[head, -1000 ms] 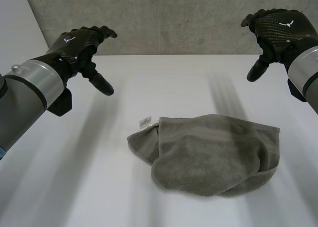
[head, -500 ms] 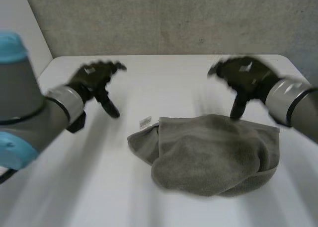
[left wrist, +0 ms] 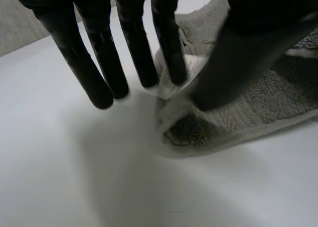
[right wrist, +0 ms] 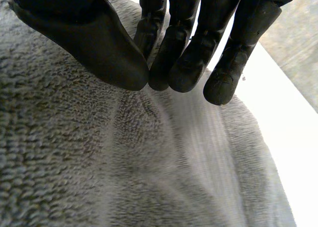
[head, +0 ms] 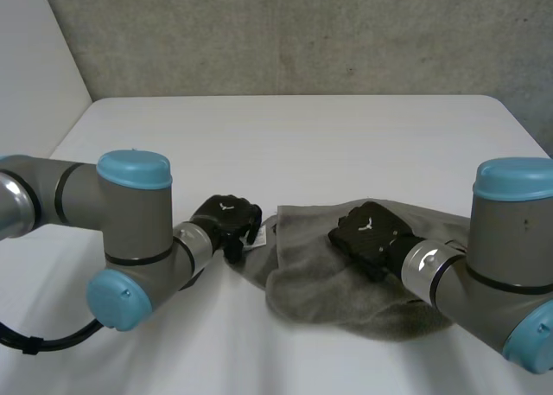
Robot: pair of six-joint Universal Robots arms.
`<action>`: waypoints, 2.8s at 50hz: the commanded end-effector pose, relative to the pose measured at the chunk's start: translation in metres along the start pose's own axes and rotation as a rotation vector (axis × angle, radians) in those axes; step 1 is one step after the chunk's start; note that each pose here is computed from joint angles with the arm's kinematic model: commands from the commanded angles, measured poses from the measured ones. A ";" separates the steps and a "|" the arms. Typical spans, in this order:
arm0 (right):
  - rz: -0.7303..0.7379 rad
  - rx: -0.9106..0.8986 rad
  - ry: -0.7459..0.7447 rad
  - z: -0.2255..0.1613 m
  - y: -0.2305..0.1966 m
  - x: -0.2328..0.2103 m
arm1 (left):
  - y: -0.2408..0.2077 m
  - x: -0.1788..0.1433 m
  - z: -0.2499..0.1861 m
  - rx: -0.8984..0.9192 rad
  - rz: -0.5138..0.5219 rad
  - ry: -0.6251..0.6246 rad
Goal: Fold the towel.
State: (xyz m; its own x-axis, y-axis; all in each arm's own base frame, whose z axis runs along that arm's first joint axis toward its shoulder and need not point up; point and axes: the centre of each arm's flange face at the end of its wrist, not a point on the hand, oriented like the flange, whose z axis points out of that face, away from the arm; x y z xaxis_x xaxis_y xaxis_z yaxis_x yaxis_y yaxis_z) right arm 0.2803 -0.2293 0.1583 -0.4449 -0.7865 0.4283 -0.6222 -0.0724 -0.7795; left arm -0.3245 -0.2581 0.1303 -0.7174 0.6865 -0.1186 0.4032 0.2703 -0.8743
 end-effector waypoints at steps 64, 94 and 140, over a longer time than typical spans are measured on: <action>-0.051 -0.226 0.454 -0.079 -0.010 0.117 | -0.048 0.053 -0.008 0.225 0.010 0.268; 0.095 -0.166 -0.016 -0.019 0.019 0.030 | -0.021 0.097 0.024 0.109 0.033 0.363; 0.172 -0.120 0.227 -0.053 -0.037 0.044 | -0.012 0.045 -0.147 0.143 -0.006 0.046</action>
State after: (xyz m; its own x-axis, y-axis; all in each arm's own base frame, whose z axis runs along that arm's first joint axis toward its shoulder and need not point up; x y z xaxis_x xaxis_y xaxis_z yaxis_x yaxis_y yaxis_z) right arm 0.2490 -0.2303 0.2101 -0.6660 -0.6436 0.3772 -0.6115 0.1815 -0.7701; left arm -0.2734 -0.1464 0.1975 -0.7213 0.6867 -0.0901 0.3144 0.2088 -0.9260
